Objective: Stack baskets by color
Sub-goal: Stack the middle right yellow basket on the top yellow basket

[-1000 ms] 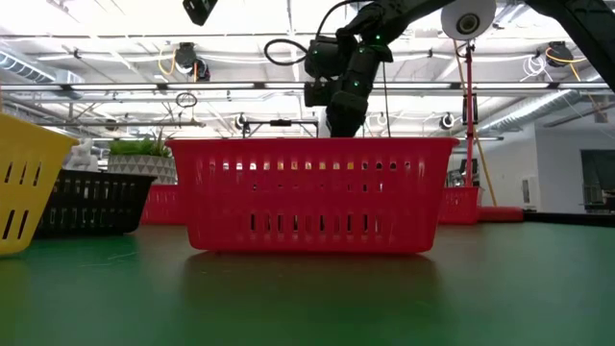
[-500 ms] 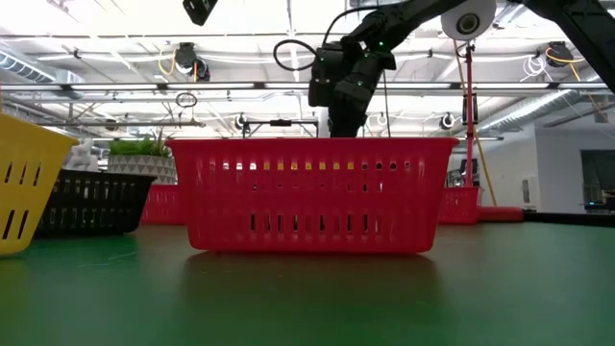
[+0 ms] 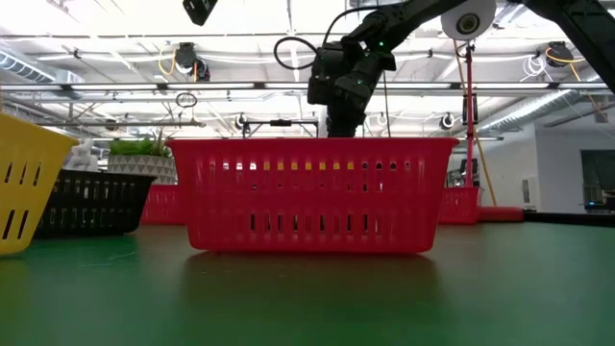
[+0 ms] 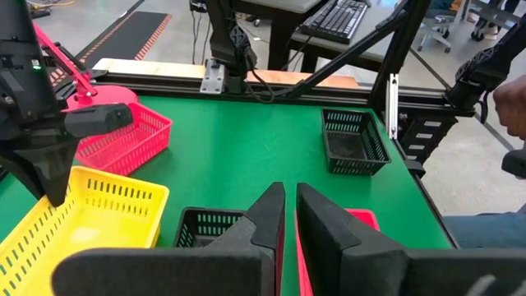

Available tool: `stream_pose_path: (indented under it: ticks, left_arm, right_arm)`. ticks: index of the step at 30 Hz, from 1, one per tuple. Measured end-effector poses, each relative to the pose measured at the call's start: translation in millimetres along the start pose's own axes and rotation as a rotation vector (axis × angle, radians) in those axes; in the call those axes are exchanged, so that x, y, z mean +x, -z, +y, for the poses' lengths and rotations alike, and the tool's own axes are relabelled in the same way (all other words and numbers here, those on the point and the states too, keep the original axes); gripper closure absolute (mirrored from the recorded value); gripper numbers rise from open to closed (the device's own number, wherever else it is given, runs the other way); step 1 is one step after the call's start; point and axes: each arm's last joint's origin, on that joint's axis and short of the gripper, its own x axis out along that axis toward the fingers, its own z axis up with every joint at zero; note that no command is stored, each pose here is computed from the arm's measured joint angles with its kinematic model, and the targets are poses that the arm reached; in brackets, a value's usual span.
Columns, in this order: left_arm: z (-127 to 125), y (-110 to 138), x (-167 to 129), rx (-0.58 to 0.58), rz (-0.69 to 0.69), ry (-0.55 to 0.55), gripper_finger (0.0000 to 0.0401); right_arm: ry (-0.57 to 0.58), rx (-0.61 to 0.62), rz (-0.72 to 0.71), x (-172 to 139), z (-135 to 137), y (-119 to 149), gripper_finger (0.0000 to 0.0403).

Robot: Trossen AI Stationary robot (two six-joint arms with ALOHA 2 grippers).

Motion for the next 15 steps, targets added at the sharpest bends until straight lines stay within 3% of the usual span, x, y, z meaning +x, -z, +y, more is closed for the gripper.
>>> stream_pose_path:
  ticks: [15]
  left_arm:
    - [0.0, 0.0, 0.0, 0.0, 0.0, 0.0, 0.0366]
  right_arm:
    - [0.01, 0.016, 0.006, -2.1, -5.5, 2.9, 0.0384]
